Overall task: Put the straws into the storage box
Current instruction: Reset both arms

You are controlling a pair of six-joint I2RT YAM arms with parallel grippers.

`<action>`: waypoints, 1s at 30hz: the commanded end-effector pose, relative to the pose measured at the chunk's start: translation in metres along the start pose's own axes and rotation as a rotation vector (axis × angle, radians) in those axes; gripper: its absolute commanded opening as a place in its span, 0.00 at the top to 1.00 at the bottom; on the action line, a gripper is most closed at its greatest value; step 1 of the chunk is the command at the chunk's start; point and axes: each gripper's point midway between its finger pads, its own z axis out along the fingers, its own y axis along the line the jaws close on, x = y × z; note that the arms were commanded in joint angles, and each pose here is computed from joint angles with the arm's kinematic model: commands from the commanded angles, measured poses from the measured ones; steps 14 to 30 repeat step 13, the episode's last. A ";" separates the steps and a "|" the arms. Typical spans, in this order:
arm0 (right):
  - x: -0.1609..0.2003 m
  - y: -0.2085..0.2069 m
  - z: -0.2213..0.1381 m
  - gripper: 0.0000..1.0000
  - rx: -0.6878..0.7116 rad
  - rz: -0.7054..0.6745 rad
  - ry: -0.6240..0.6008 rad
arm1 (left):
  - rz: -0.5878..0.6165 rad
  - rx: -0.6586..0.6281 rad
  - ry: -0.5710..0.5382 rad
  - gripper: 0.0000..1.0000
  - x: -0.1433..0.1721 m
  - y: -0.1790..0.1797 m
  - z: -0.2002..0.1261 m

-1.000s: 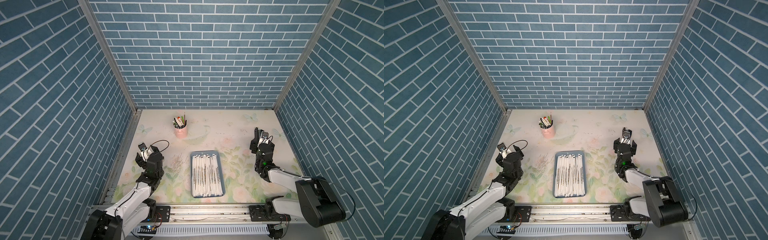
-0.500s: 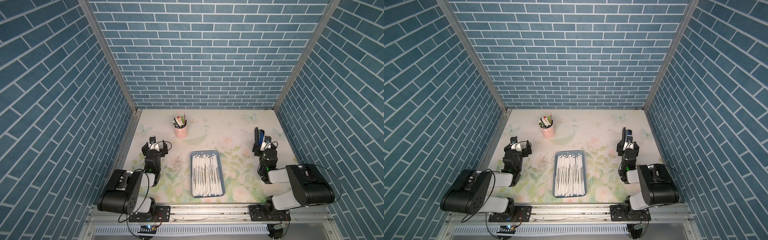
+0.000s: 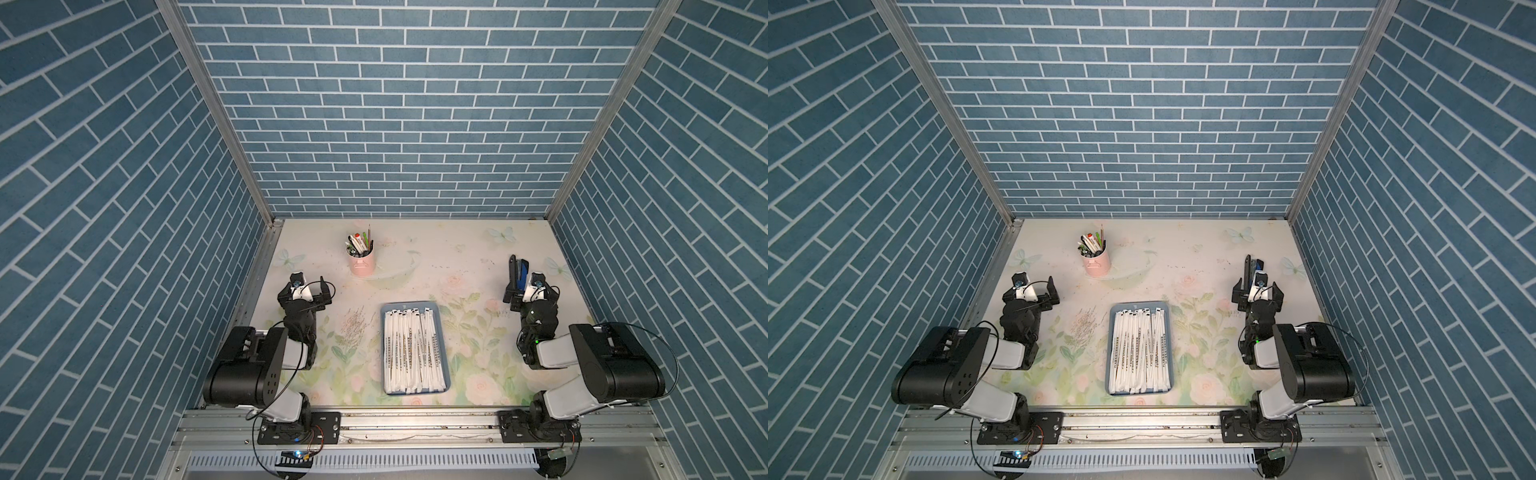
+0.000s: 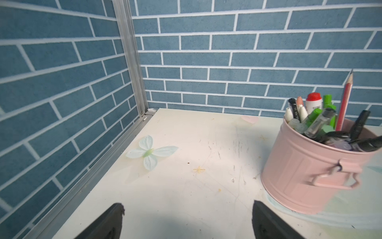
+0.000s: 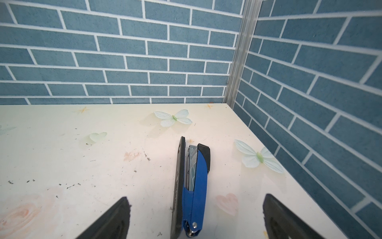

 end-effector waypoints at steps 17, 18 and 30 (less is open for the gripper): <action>-0.004 -0.001 -0.002 0.00 -0.003 0.014 -0.022 | 0.018 0.000 -0.023 0.00 -0.005 -0.004 -0.002; -0.004 -0.001 -0.002 0.00 -0.003 0.014 -0.022 | 0.018 0.000 -0.023 0.00 -0.005 -0.004 -0.002; -0.004 -0.001 -0.002 0.00 -0.003 0.014 -0.022 | 0.018 0.000 -0.023 0.00 -0.005 -0.004 -0.002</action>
